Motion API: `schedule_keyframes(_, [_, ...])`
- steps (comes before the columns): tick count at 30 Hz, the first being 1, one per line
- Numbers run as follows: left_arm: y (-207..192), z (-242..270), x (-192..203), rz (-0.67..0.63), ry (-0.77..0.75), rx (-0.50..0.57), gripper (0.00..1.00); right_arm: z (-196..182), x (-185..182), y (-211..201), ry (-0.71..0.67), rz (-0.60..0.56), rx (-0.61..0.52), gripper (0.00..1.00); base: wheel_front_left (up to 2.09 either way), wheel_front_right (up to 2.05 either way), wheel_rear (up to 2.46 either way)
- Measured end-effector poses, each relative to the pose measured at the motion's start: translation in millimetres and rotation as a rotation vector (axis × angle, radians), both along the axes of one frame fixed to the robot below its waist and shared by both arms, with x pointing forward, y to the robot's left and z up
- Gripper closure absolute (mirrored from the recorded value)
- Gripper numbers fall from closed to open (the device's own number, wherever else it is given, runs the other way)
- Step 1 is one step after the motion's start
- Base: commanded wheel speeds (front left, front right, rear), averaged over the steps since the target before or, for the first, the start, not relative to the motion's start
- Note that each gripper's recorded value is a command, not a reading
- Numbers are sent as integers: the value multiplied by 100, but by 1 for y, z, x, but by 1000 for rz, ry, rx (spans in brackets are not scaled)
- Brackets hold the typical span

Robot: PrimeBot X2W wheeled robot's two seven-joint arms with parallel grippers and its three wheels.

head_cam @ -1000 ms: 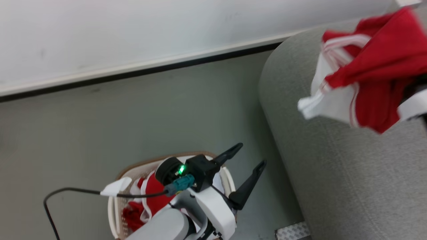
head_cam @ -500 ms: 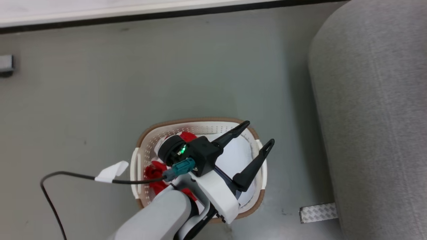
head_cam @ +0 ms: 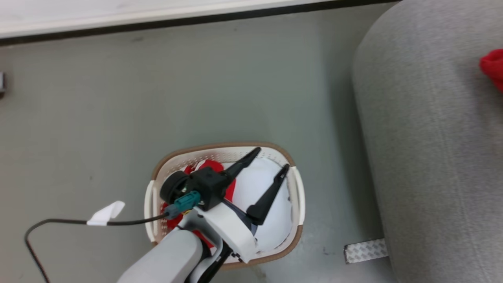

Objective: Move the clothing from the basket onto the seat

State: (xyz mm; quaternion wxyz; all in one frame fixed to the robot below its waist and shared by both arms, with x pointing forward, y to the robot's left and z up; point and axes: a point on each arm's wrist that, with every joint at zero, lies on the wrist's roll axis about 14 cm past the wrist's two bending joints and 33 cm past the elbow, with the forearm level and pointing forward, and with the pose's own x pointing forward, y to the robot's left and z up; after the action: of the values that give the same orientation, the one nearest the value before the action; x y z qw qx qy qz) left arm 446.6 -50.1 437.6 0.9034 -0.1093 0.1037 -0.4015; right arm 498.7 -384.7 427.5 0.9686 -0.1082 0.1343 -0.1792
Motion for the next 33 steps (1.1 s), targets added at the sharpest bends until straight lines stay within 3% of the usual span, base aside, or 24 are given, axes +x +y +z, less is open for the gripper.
schedule_keyframes(8, [2,18,-5,38,-25,-23,0,12,-40,43,-70,87,36,0,0,0,0])
schedule_keyframes(15, [26,29,-10,153,-43,-38,0,34,-71,85,-171,170,98,0,0,0,0])
schedule_keyframes(24, [103,40,-12,467,-63,-31,0,64,-94,146,-288,304,151,0,0,0,0])
schedule_keyframes(33, [172,47,-58,673,-139,40,0,86,-117,183,-367,384,202,0,0,0,0])
